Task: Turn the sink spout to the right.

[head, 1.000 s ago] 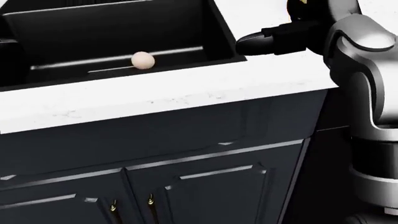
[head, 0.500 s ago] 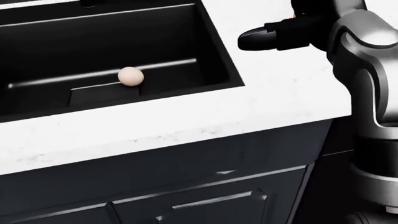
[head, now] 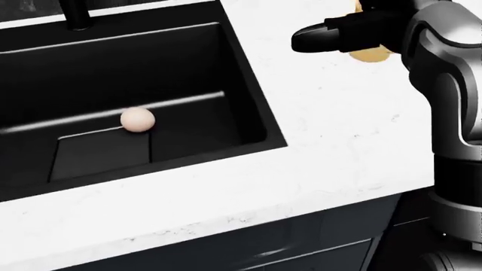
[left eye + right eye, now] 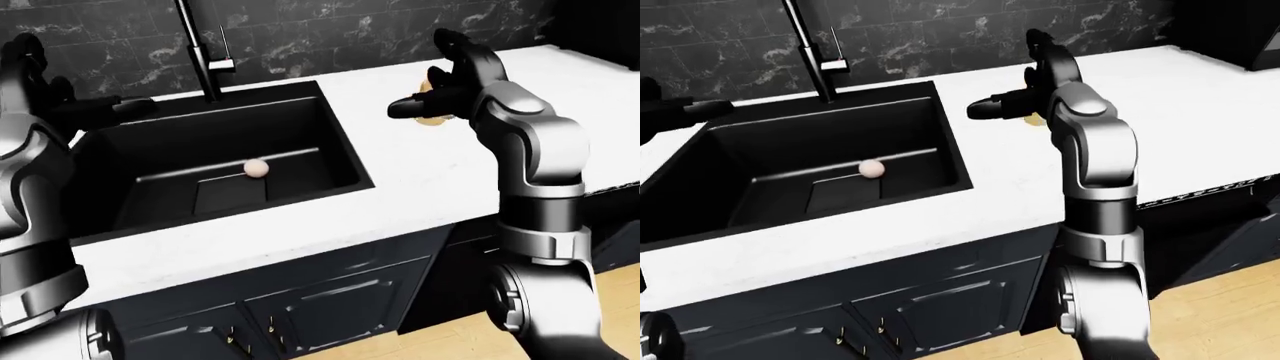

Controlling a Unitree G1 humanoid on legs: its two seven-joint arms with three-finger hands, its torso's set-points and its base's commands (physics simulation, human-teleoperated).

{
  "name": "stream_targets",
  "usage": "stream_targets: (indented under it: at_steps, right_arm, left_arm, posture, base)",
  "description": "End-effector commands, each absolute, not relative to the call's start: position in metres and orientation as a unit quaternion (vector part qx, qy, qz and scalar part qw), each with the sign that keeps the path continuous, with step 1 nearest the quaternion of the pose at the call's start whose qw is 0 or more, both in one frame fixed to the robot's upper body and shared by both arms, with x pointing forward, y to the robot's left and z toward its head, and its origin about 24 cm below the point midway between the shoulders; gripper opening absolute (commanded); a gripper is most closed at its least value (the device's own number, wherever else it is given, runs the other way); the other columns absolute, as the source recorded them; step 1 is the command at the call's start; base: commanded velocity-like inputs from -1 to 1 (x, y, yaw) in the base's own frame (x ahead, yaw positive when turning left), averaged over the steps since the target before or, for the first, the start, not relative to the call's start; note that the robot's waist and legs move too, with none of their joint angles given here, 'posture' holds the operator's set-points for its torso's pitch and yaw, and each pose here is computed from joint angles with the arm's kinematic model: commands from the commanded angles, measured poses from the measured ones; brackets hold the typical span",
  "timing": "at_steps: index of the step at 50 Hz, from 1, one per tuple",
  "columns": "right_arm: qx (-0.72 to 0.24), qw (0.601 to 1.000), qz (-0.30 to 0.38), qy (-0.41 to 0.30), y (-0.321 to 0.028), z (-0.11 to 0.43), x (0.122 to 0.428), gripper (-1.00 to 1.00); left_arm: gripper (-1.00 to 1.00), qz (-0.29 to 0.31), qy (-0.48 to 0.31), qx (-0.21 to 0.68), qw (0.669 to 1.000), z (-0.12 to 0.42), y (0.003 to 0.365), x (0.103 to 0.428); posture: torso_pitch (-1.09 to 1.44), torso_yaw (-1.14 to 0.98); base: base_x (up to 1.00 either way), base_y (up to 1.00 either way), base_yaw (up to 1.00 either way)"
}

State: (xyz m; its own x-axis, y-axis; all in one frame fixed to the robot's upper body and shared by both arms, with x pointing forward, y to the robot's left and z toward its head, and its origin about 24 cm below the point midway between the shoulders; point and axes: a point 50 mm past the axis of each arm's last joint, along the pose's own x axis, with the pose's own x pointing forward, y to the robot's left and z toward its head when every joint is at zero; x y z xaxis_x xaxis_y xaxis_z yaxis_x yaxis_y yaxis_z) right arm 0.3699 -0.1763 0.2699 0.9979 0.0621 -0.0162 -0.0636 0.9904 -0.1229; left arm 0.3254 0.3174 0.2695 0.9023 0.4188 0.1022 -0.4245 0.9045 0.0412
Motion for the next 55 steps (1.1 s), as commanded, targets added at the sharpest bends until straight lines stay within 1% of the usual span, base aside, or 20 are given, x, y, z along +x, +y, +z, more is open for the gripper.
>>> stream_targets:
  at_steps: [1, 27, 30, 31, 40, 55]
  right_arm:
    - [-0.064, 0.997, 0.037, -0.035, -0.173, 0.287, 0.367, 1.00]
    - [-0.063, 0.997, 0.037, -0.039, -0.174, 0.292, 0.364, 1.00]
    - [-0.063, 0.997, 0.036, -0.039, -0.174, 0.292, 0.364, 1.00]
    - [-0.063, 0.997, 0.036, -0.039, -0.174, 0.292, 0.364, 1.00]
    - [-0.067, 0.996, 0.041, -0.045, -0.172, 0.297, 0.362, 1.00]
    - [-0.069, 0.996, 0.041, -0.047, -0.171, 0.300, 0.362, 1.00]
  left_arm:
    - [1.00, 0.221, -0.083, 0.037, 0.971, 0.286, 0.317, 0.319]
    - [1.00, 0.230, -0.088, 0.035, 0.968, 0.292, 0.322, 0.312]
    - [1.00, 0.222, -0.094, 0.031, 0.970, 0.293, 0.321, 0.310]
    - [1.00, 0.208, -0.096, 0.032, 0.973, 0.293, 0.319, 0.310]
    - [1.00, 0.207, -0.099, 0.019, 0.973, 0.298, 0.323, 0.306]
    - [1.00, 0.209, -0.096, 0.024, 0.973, 0.298, 0.325, 0.304]
  posture:
    - [0.00, 0.00]
    - [0.00, 0.00]
    - [0.00, 0.00]
    - [0.00, 0.00]
    - [0.00, 0.00]
    - [0.00, 0.00]
  base:
    - [0.19, 0.00, 0.00]
    - [0.19, 0.00, 0.00]
    - [0.19, 0.00, 0.00]
    - [0.19, 0.00, 0.00]
    - [0.02, 0.00, 0.00]
    - [0.00, 0.00, 0.00]
